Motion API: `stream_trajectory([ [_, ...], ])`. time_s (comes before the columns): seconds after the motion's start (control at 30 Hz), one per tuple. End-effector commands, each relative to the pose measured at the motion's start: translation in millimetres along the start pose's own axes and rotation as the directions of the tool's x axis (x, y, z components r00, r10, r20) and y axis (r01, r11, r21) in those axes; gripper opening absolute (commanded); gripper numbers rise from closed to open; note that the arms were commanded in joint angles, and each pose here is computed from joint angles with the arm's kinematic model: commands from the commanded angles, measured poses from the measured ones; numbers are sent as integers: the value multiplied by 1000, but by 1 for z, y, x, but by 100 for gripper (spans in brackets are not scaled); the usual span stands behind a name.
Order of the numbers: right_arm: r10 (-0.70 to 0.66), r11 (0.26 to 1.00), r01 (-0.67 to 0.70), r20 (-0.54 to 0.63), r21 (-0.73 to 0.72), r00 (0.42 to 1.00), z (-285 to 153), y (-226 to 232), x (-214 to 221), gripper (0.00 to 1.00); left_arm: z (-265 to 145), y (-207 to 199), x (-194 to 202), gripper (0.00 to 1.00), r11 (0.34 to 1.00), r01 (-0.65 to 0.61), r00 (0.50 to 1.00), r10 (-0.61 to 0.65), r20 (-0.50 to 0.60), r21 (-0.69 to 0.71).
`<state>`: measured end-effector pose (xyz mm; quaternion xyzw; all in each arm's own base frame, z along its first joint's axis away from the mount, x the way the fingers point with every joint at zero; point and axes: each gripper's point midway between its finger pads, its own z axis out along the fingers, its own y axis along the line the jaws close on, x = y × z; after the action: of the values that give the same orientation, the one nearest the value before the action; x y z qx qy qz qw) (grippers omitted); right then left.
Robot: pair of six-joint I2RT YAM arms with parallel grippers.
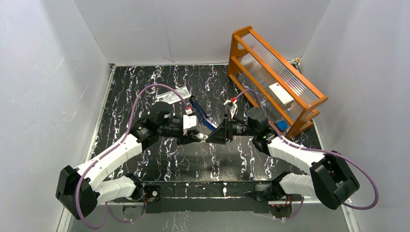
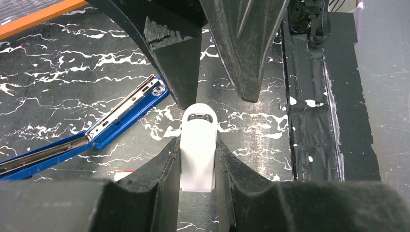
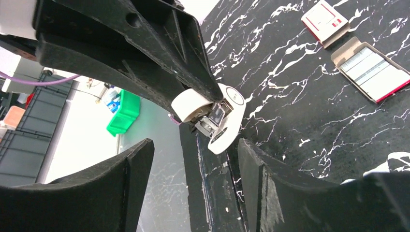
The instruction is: Load the staples into the stapler
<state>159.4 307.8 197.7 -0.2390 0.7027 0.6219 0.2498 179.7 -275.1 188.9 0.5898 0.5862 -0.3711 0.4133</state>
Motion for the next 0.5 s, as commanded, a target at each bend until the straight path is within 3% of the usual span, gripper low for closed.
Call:
stream_trajectory([
  [0.0,-65,996,68,52,-63,997,1,22,-21,71,-3,3,-13,0,999,-39,999,39,22,-7],
  [0.47,141,973,-144,30,178,990,10,-39,-6,30,-8,-1,-30,0,998,-62,996,62,67,3],
])
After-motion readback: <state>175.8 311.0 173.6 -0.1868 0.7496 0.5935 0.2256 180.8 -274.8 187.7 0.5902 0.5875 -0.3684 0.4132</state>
